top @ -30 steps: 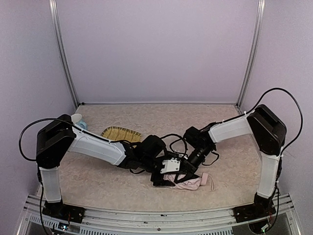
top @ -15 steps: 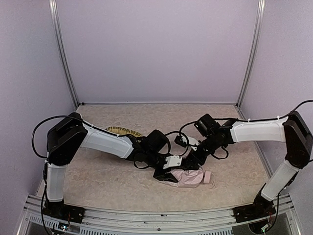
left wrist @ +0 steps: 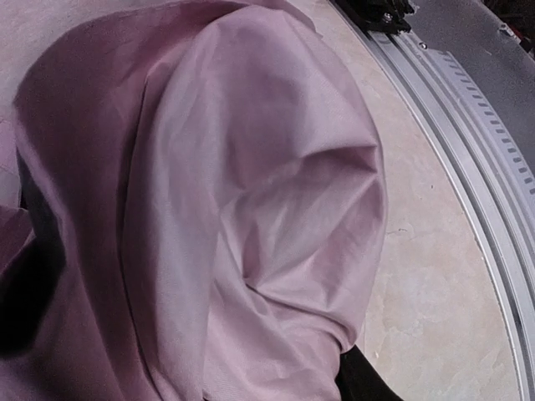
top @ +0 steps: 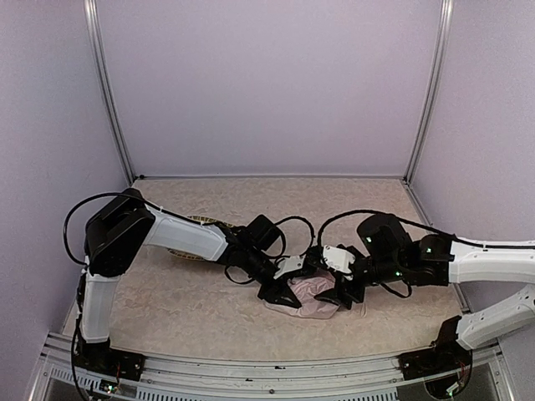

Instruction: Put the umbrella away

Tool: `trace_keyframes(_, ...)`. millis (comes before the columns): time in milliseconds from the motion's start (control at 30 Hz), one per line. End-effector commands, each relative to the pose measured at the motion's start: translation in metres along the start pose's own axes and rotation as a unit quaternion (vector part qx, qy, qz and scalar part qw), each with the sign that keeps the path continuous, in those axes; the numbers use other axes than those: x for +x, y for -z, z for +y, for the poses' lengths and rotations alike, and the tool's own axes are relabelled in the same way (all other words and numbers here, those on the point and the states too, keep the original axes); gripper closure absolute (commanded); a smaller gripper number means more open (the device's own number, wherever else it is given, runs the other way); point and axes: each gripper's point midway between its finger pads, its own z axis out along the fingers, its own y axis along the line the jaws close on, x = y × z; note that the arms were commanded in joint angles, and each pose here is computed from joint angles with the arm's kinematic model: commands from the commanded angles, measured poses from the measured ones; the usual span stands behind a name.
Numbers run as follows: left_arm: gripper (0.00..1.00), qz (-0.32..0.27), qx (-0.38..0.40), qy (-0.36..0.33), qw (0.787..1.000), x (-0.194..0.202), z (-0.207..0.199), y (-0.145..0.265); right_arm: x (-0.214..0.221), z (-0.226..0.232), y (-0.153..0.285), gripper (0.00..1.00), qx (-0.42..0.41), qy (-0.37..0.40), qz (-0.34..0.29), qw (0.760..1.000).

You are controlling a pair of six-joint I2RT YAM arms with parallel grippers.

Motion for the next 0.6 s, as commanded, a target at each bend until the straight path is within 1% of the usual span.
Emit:
trace_keyframes(0,0.63,0.132,0.093,0.189,0.969,0.112,-0.046,-0.010,-0.003,0.013,-0.002,0.18,0.039,0.065,-0.018,0.997)
trace_keyframes(133,0.64,0.137,0.110,0.212,0.961,0.117,-0.048,-0.011,0.007,0.020,-0.017,0.16,0.065,0.112,-0.003,0.992)
trace_keyframes(333,0.65,0.142,0.130,0.233,0.953,0.121,-0.054,-0.012,0.032,0.013,-0.052,0.12,0.084,0.148,0.067,0.983)
trace_keyframes(433,0.65,0.139,0.132,0.234,0.953,0.119,-0.053,-0.011,0.055,0.020,-0.072,0.13,0.064,0.162,0.107,0.979)
trace_keyframes(567,0.65,0.129,0.138,0.232,0.954,0.115,-0.054,-0.009,0.079,0.026,-0.090,0.18,0.046,0.161,0.147,0.975)
